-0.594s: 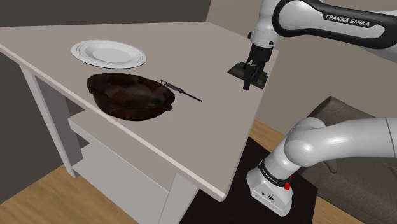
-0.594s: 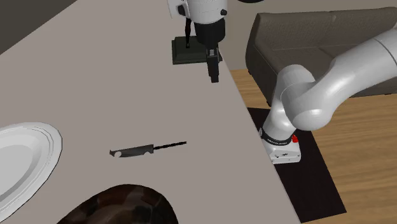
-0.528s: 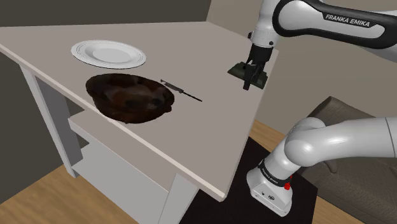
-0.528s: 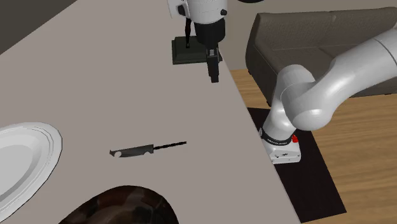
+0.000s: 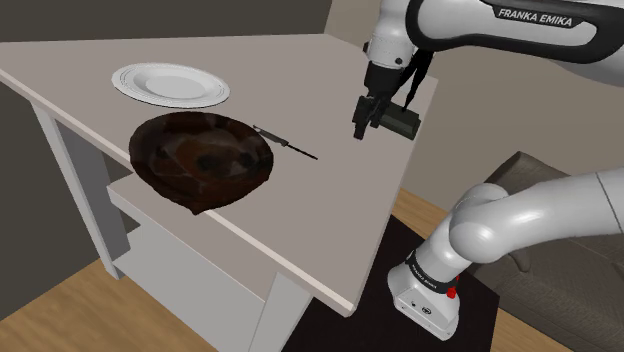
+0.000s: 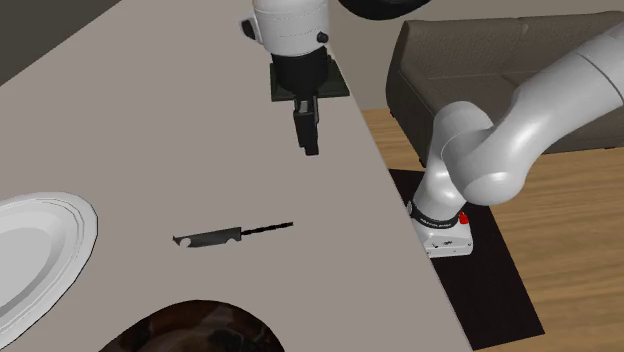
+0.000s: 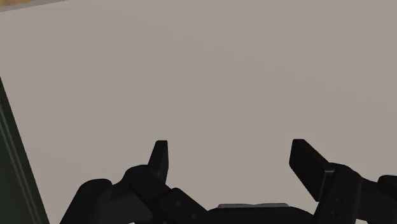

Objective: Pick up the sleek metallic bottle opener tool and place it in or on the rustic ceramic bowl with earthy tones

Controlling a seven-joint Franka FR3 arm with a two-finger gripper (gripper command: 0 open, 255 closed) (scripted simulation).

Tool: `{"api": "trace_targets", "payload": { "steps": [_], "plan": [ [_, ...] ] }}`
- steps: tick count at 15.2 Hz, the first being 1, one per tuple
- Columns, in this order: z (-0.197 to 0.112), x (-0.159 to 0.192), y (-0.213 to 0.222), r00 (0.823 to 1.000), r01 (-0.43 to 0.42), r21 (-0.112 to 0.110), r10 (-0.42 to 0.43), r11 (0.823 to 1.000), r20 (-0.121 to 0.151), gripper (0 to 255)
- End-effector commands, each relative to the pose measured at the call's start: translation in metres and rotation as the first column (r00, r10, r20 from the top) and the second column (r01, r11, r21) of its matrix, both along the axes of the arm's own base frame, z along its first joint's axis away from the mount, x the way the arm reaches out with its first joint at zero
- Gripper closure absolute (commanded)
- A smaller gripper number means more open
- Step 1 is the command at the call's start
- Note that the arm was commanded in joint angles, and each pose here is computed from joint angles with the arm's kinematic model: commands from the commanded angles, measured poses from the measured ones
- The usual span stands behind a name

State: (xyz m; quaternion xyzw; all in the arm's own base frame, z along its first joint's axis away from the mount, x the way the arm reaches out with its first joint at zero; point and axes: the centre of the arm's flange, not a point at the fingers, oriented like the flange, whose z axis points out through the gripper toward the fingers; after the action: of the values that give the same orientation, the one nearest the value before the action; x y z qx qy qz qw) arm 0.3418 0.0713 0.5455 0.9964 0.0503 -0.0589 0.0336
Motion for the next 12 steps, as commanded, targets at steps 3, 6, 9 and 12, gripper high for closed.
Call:
{"api": "trace_targets", "payload": {
  "steps": [3,6,9,12],
  "plan": [
    [-0.002,0.021,0.049,1.0,-0.015,0.014,0.015,1.0,0.024,0],
    [-0.001,0.035,0.083,0.999,-0.027,0.022,0.026,0.999,0.042,0],
    [0.001,0.049,0.118,0.997,-0.039,0.031,0.037,0.999,0.06,0],
    [0.004,0.063,0.152,0.996,-0.051,0.04,0.048,0.998,0.078,0]
  ]
}}
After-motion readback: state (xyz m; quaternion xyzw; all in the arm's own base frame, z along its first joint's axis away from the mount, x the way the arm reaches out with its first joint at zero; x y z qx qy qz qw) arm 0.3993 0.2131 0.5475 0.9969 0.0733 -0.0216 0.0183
